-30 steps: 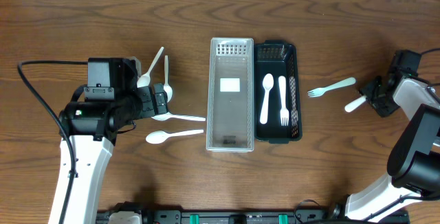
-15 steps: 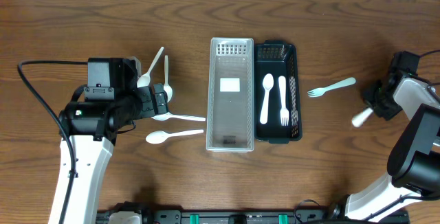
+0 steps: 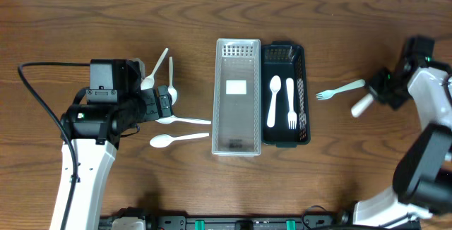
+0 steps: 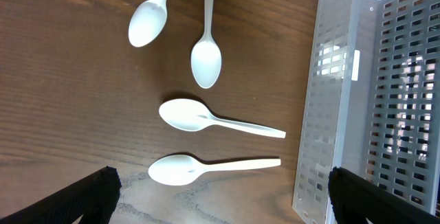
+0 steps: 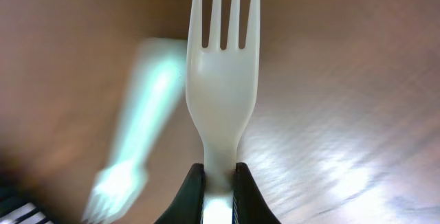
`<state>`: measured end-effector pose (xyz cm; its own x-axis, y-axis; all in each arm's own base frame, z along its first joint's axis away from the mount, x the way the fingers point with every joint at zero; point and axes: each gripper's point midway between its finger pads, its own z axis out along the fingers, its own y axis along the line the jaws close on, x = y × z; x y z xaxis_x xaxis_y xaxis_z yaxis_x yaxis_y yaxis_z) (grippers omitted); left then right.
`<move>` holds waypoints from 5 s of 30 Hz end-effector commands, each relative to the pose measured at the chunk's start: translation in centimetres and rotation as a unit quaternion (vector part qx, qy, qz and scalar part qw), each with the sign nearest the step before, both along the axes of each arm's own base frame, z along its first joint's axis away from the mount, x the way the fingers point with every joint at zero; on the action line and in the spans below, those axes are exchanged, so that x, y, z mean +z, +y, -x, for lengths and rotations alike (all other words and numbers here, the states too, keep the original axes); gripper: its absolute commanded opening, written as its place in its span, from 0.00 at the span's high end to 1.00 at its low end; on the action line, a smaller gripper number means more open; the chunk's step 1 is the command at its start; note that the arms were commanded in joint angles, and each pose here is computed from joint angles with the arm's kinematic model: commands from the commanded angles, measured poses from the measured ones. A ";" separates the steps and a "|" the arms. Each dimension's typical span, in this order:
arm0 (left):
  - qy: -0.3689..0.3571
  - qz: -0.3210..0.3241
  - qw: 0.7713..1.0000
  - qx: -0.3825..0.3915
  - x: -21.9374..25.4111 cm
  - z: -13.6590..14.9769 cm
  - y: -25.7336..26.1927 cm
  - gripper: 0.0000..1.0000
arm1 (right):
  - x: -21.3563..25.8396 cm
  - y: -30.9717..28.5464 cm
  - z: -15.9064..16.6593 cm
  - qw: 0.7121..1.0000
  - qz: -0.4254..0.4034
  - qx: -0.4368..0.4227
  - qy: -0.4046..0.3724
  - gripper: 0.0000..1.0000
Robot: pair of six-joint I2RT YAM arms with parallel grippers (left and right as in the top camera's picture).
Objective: Pack container
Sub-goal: 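Place the second white fork into the black tray, then grasp the mint-green fork with the right gripper, then place the mint-green fork into the black tray, then move the left gripper to a white spoon and grasp it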
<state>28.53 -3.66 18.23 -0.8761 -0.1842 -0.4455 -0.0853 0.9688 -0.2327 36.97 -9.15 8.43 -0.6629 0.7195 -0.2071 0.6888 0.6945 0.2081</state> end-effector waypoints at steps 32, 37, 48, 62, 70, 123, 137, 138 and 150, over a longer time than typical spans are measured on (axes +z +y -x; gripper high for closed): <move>-0.005 -0.008 1.000 0.001 0.4 -0.3 0.3 0.02 | 12.3 15.9 -4.3 0.949 0.160 0.202 -0.184 0.28; -0.005 -0.008 1.000 0.001 0.4 -0.3 0.3 0.02 | 10.9 6.5 -2.6 0.980 0.148 0.051 -0.123 0.36; -0.004 -0.008 1.000 0.001 0.3 -0.3 0.3 0.02 | -1.4 2.6 -1.4 0.994 0.070 -0.071 0.049 0.29; -0.005 -0.008 1.000 0.001 0.4 -0.3 0.3 0.02 | -9.7 6.5 -2.5 0.991 -0.049 -0.073 0.104 0.37; -0.005 -0.008 1.000 0.001 0.4 -0.3 0.3 0.02 | -10.1 5.7 -1.3 0.988 -0.023 -0.076 0.129 0.69; -0.005 -0.007 1.000 0.000 0.4 -0.3 0.3 0.02 | 16.3 16.9 -2.0 0.929 0.118 0.276 -0.217 0.01; 0.028 0.034 0.983 0.176 -1.3 -1.9 1.9 0.04 | 9.7 4.9 3.6 0.987 0.095 0.122 -0.038 0.01; 0.040 0.031 0.977 0.208 -2.0 -2.0 2.4 0.07 | 9.1 4.9 3.7 0.988 0.092 0.118 -0.031 0.01; 0.203 0.056 0.891 0.401 -11.1 -1.6 1.0 0.27 | 6.1 5.0 3.9 0.989 0.079 0.122 0.016 0.01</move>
<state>30.12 -2.05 8.23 -0.6635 -0.7408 -0.1051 -0.7276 0.6715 -0.1401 33.18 -4.07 14.82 -0.8280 0.4788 -0.2917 0.4838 0.8731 0.0601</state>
